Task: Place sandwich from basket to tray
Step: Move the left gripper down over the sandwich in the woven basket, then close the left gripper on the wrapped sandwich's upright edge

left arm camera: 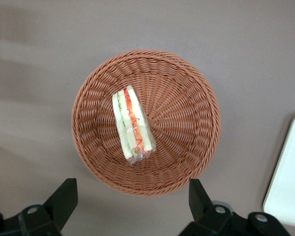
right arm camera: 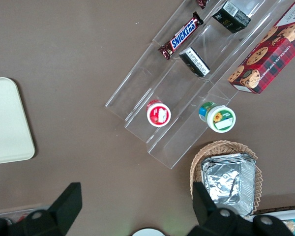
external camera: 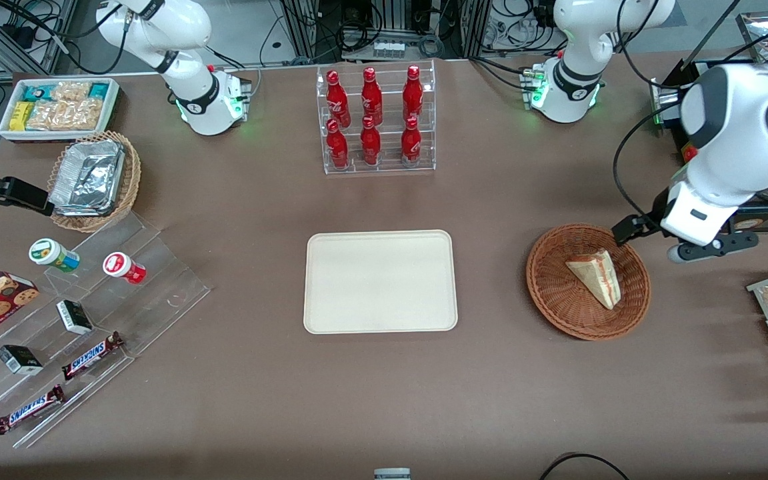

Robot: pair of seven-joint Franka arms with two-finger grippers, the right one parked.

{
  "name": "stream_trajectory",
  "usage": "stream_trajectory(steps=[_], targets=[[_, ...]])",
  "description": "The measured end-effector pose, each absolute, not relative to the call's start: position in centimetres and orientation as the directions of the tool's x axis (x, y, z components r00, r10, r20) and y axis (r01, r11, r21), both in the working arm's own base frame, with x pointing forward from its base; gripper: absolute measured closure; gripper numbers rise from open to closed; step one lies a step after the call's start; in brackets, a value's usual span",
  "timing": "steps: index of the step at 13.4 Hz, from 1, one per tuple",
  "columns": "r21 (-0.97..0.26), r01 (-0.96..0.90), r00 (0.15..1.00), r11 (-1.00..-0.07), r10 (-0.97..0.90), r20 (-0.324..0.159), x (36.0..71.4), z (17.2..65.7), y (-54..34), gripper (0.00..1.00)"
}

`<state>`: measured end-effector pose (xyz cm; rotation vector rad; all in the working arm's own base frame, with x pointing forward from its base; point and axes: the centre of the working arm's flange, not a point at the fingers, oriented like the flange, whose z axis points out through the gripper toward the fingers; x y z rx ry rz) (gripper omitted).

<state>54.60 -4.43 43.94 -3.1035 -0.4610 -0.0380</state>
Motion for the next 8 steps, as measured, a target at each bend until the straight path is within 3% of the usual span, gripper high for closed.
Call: stream_trajectory(steps=[3, 8], targets=[[0.021, 0.402, 0.914, -0.915, 0.403, 0.054, 54.4, 41.1, -4.5, 0.0], [0.01, 0.486, 0.874, -0.874, 0.486, 0.012, 54.6, 35.4, -4.5, 0.0]])
